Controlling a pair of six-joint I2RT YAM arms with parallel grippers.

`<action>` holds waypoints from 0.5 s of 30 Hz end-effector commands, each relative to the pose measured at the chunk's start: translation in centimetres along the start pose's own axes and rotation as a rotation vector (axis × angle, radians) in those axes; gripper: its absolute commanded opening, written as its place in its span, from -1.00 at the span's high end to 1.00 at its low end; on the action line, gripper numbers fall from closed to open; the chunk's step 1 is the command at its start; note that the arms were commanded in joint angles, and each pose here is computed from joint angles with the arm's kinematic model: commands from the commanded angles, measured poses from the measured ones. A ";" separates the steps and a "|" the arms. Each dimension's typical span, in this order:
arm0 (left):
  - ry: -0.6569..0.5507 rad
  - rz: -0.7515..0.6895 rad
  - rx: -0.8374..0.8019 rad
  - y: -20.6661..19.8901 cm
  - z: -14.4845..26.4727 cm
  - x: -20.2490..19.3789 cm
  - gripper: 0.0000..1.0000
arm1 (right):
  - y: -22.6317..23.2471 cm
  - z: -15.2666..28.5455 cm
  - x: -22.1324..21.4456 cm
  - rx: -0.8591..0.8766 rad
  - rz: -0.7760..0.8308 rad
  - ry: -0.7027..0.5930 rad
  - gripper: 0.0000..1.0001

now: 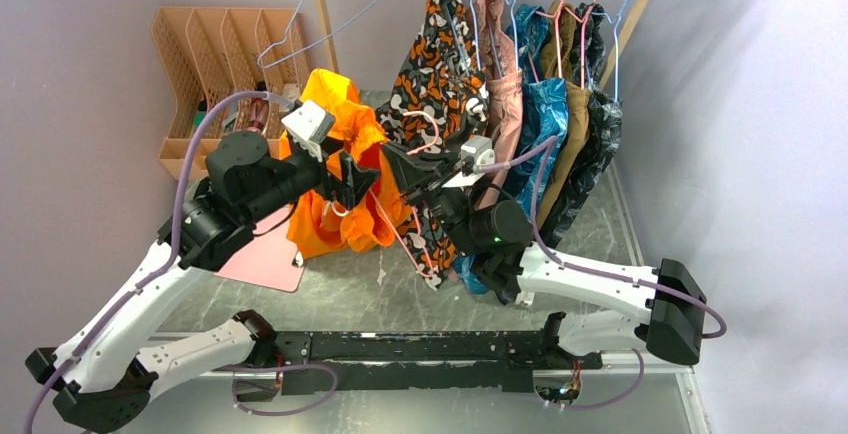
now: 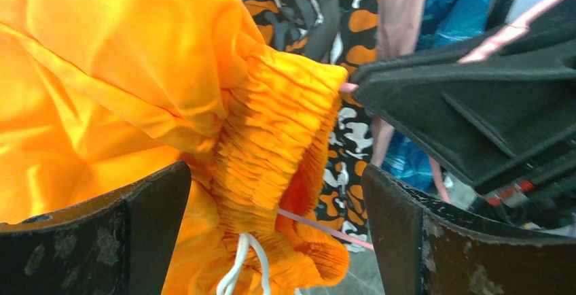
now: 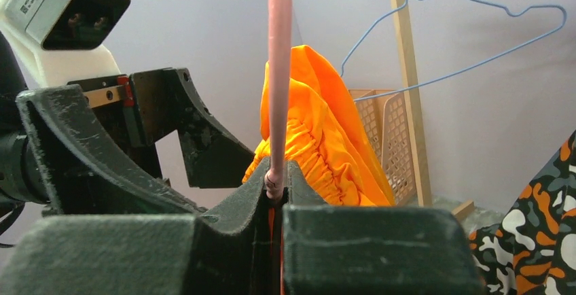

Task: Place the shorts on the hanger
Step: Hang the shorts on the hanger.

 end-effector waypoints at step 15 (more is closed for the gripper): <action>-0.039 0.032 0.230 0.1 -1.5 2.8 0.85 | 0.3 -0.2 2.0 0.021 0.006 -0.026 1.00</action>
Point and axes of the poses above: each gripper's point midway between its finger pads, its own z axis back along the fingers, its own y axis along the line the jaws close on, x = y × z, the point moved 6 cm from there along z, back along the fingers, and after that the axes turned 2 degrees about z, right-handed, at the moved point
